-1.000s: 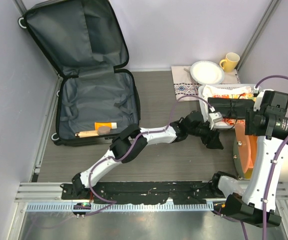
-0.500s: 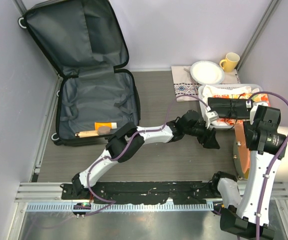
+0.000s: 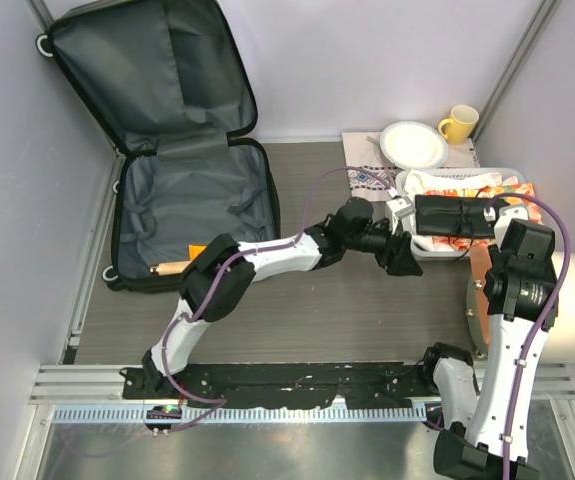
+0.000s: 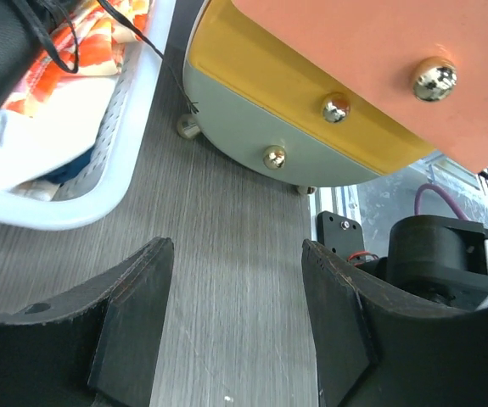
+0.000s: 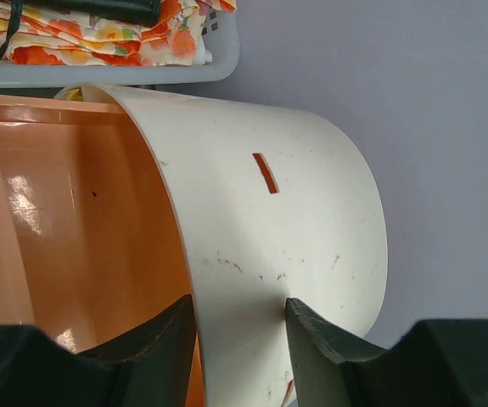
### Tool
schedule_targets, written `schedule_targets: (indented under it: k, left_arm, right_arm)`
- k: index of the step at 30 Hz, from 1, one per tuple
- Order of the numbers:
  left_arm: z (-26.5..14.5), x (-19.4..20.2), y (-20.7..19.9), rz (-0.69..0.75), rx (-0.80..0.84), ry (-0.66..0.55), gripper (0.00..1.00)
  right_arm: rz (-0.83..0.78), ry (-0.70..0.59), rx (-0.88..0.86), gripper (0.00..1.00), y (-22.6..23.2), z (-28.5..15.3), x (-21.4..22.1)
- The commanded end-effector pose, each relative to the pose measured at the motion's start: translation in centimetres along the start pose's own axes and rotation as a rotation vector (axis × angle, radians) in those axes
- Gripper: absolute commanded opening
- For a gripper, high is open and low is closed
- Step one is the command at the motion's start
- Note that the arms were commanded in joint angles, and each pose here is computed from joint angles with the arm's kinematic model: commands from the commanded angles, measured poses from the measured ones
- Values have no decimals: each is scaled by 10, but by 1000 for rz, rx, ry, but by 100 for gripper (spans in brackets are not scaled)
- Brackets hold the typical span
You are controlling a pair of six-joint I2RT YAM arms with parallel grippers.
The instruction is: Open, take out, and arrange the luggage
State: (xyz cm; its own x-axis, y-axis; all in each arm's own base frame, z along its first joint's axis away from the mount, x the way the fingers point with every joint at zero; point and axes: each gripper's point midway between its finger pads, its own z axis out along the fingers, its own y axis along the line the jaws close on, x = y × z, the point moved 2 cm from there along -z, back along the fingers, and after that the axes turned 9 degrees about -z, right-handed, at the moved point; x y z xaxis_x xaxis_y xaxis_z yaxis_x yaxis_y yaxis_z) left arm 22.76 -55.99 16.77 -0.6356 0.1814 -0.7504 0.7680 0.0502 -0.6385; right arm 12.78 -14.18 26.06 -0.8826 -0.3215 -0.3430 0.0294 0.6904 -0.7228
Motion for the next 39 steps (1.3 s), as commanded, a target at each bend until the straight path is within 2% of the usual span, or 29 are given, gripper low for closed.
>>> schedule_targets:
  k: [1, 3, 4, 10, 23, 27, 36, 38, 39]
  left_arm:
    - [-30, -34, -32, 69, 40, -42, 65]
    - [-41, -37, -33, 63, 31, -41, 65]
    - [-44, -38, -32, 60, 25, -40, 65]
    - [-67, -42, -27, 45, -11, -37, 65]
    - [-97, -45, -14, -9, -75, -52, 65]
    - [-111, -47, -13, -27, -100, -53, 64]
    - [-144, -39, -12, -44, -168, -38, 64]
    - [-148, -37, -11, -47, -179, -39, 64]
    - [-149, -35, -11, -48, -180, -37, 65]
  right_arm:
    - [-6, -62, 55, 49, -10, 4, -12]
    - [-2, -87, 56, 41, -11, 3, -17]
    - [-6, -98, 55, 32, -11, 3, -19]
    - [-6, -161, 21, 1, -12, -3, -33]
    - [24, -338, -86, 1, -9, -26, -62]
    - [-7, -381, -195, 1, 9, -26, -70]
    - [-121, -481, -324, 1, 35, -36, -73]
    - [-144, -495, -374, 10, 43, -40, -71]
    - [-152, -500, -387, 22, 44, -43, -70]
